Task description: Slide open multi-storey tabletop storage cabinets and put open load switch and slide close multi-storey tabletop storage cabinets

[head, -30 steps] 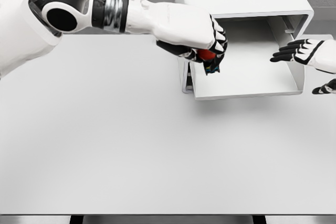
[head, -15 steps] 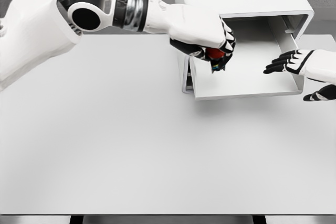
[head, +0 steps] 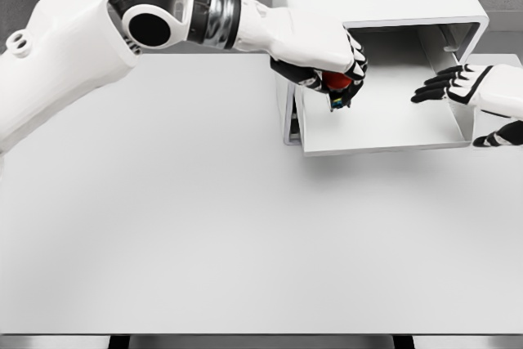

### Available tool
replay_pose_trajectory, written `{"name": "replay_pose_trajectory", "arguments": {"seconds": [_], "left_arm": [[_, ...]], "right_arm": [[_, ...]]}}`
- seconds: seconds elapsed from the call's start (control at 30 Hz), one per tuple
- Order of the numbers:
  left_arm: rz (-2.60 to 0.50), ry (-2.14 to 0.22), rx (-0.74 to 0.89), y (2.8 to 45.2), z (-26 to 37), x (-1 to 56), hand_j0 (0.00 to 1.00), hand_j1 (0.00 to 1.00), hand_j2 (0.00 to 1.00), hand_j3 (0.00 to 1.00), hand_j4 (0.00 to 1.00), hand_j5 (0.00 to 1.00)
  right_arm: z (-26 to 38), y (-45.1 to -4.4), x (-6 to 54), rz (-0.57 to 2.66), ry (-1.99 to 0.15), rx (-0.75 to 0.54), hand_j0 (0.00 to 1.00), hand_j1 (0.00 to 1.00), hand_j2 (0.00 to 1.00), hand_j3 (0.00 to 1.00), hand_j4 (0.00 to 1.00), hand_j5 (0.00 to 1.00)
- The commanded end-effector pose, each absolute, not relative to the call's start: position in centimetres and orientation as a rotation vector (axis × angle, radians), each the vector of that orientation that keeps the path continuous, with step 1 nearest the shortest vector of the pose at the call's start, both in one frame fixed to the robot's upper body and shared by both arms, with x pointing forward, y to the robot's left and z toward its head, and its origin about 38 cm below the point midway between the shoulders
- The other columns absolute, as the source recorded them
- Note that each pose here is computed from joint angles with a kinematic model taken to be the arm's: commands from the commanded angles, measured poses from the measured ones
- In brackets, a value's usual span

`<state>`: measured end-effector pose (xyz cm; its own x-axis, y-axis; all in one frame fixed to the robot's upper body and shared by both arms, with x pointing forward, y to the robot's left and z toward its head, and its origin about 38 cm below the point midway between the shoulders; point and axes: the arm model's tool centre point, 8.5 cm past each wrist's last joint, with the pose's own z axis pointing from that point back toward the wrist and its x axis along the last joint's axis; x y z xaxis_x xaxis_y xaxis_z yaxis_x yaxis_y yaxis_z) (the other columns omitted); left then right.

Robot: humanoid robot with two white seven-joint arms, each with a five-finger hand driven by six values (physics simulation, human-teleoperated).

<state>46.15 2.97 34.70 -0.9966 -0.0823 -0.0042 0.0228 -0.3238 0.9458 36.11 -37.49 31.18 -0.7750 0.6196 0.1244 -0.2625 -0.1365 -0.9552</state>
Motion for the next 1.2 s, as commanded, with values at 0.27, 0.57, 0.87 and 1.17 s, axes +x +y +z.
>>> {"name": "replay_pose_trajectory", "arguments": {"seconds": [0.27, 0.57, 0.87, 1.17], "left_arm": [[-2.491, -1.767, 0.076, 2.9, 34.4, 46.7, 0.44, 0.44, 0.44, 0.44, 0.44, 0.44], [-2.476, -1.782, 0.078, 2.7, 34.6, 46.9, 0.89, 0.89, 0.89, 0.89, 0.89, 0.89], [-2.445, -1.835, 0.063, 2.7, 35.5, 46.5, 1.00, 1.00, 1.00, 1.00, 1.00, 1.00], [-2.421, -1.978, -0.067, 3.1, 37.5, 43.2, 1.00, 1.00, 1.00, 1.00, 1.00, 1.00]], "right_arm": [[31.0, -37.7, 35.9, 1.939, -1.565, -0.403, 0.97, 0.97, 0.97, 0.97, 0.97, 0.97], [32.9, -38.3, 36.0, 1.951, -1.568, -0.466, 0.98, 0.98, 0.98, 0.98, 0.98, 0.98], [31.8, -37.4, 36.1, 1.963, -1.565, -0.416, 0.98, 0.98, 0.98, 0.98, 0.98, 0.98], [30.4, -37.2, 36.0, 1.967, -1.540, -0.372, 0.98, 0.98, 0.98, 0.98, 0.98, 0.98]]}}
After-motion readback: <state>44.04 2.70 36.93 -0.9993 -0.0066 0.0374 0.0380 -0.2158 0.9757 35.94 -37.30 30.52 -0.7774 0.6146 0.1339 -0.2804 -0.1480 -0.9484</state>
